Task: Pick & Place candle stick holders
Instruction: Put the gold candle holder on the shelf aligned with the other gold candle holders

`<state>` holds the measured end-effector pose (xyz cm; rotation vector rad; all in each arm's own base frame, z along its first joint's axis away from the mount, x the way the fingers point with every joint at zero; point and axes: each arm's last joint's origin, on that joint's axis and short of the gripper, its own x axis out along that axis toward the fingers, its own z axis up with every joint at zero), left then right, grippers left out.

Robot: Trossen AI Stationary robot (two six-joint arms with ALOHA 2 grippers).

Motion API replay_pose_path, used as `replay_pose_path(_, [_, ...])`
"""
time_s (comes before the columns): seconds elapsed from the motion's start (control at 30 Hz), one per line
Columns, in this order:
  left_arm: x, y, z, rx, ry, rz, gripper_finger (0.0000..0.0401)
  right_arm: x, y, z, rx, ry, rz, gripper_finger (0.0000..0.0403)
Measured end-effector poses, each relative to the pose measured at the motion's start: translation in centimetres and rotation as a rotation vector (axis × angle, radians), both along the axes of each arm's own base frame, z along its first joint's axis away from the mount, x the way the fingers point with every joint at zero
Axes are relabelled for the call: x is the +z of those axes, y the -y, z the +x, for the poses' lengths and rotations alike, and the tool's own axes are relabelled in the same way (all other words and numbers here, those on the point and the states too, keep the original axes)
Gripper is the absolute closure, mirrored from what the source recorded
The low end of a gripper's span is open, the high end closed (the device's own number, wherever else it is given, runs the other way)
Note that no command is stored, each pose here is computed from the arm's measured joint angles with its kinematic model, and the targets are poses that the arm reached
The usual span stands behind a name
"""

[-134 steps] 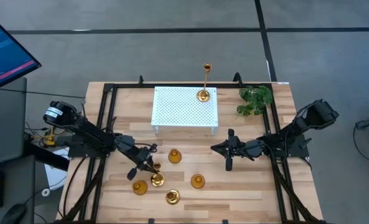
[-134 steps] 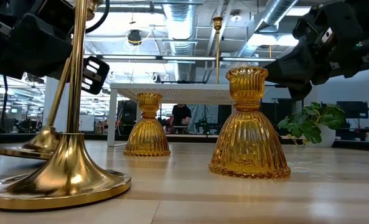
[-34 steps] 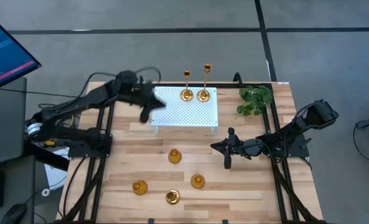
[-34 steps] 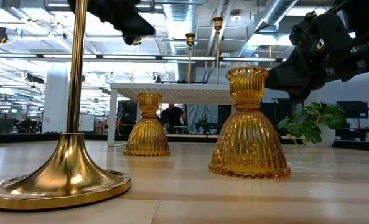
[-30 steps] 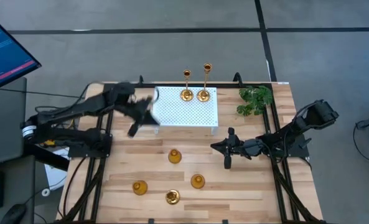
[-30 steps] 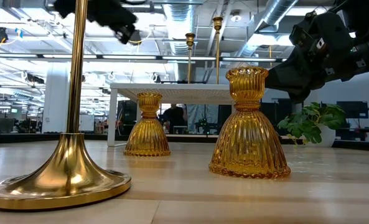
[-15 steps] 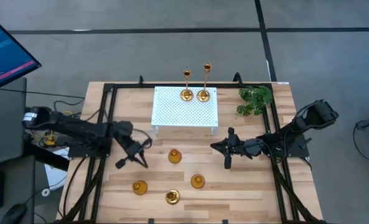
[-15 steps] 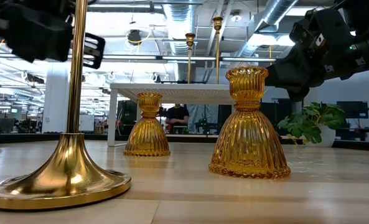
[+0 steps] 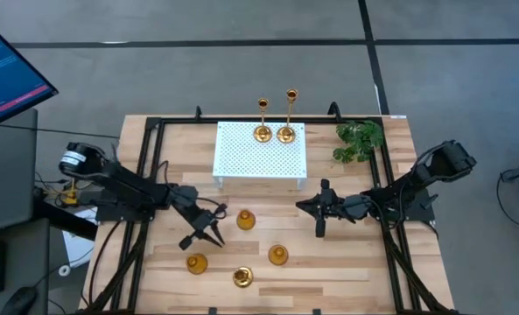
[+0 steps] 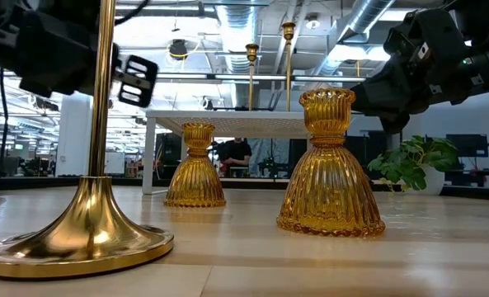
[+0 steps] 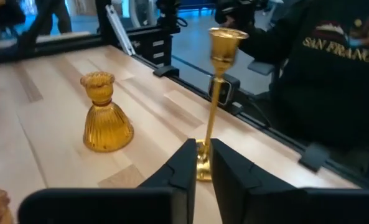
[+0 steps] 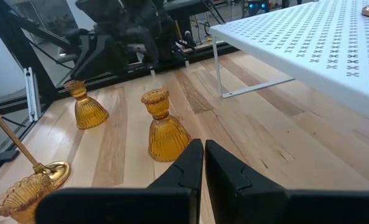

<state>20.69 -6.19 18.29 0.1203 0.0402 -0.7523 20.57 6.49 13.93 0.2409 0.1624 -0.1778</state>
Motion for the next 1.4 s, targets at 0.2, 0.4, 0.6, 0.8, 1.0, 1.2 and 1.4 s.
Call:
replay_pose_path(0.2, [-0.2,0.5,2.0,0.003,-0.058,-0.017,0.0307,0.0,0.0,0.0,0.000,-0.003,-0.001,0.0393])
replay_pose_path(0.4, [-0.5,1.2,2.9,-0.019,-0.080,-0.012,0.0248,-0.1,0.0,0.0,0.000,-0.006,-0.002,0.0393])
replay_pose_path(0.6, [-0.2,3.1,3.5,-0.082,-0.075,-0.010,0.0198,-0.1,0.0,0.0,0.000,-0.008,-0.003,0.0393])
replay_pose_path(0.8, [0.2,4.4,5.1,-0.028,-0.061,-0.003,0.0181,0.0,0.0,0.0,0.000,-0.002,-0.001,0.0393])
replay_pose_path(1.0, [-0.3,5.3,6.3,-0.026,-0.080,0.006,0.0187,0.0,0.0,0.0,0.001,-0.002,-0.001,0.0393])
replay_pose_path(1.2, [-0.3,7.1,6.7,-0.079,-0.088,0.002,0.0194,0.0,0.0,0.0,0.002,-0.002,-0.002,0.0393])
replay_pose_path(1.4, [0.1,8.7,7.4,-0.115,-0.068,-0.005,0.0194,0.0,0.0,0.0,0.001,-0.001,-0.001,0.0393])
